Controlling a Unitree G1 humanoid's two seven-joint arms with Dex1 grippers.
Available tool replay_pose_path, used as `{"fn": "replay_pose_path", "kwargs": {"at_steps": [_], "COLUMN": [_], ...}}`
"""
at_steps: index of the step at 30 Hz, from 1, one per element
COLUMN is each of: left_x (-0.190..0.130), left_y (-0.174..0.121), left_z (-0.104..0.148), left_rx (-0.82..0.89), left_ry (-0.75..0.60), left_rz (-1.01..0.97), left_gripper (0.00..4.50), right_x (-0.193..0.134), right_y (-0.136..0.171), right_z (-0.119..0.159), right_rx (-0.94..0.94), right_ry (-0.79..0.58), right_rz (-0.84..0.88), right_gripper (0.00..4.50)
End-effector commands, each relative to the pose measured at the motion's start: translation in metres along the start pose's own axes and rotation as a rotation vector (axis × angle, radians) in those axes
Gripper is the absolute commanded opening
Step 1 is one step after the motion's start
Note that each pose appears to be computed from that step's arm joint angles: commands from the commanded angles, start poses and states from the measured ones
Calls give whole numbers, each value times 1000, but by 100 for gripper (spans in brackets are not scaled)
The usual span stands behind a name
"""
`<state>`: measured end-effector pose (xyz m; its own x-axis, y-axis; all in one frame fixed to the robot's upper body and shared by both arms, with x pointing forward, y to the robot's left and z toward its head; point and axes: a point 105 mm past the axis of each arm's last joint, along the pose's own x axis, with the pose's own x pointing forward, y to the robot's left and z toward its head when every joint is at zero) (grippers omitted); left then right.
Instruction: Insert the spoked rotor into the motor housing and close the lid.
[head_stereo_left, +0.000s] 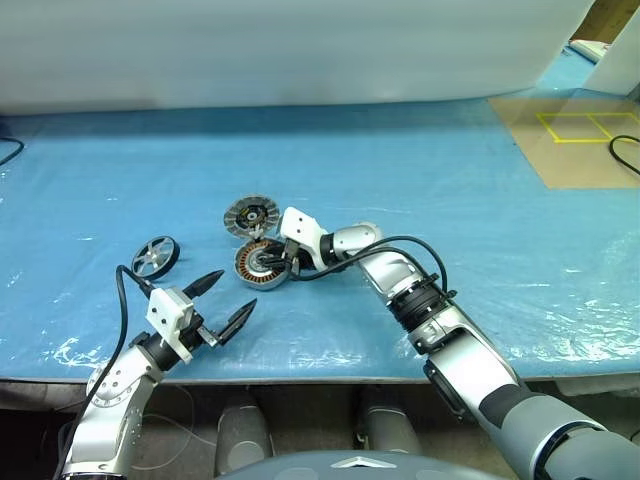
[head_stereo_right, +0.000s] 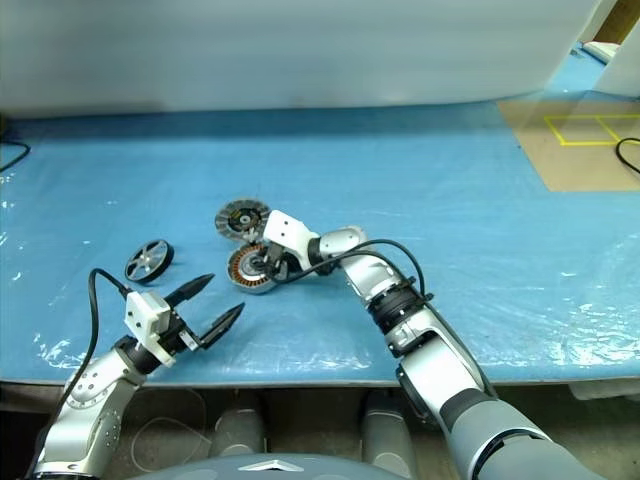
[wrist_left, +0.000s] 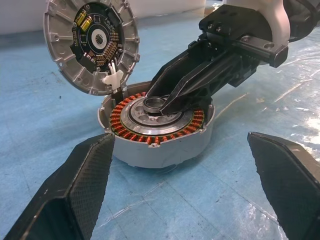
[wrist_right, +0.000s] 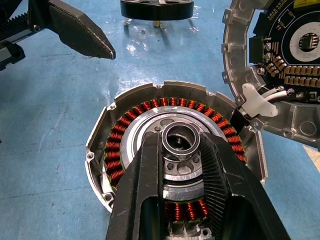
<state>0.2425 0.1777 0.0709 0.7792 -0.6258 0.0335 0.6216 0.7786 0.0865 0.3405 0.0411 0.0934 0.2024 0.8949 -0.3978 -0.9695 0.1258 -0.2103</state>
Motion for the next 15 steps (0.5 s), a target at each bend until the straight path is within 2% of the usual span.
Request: {"fn": "replay_pose_path", "kwargs": {"at_steps": [1, 15], "left_x": [2, 2], "left_y": [-2, -1], "left_z": [9, 8], "left_rx": [21, 23], "left_ry": [-30, -27], "left_rz": [-13, -13], "left_gripper": [450, 450], "right_x": [-1, -2], "right_y": [-5, -4], "right_z": [9, 7], "right_rx": [-25, -24], "right_ry": [-21, -15], "right_rz": [-18, -9], "right_gripper": [66, 66]}}
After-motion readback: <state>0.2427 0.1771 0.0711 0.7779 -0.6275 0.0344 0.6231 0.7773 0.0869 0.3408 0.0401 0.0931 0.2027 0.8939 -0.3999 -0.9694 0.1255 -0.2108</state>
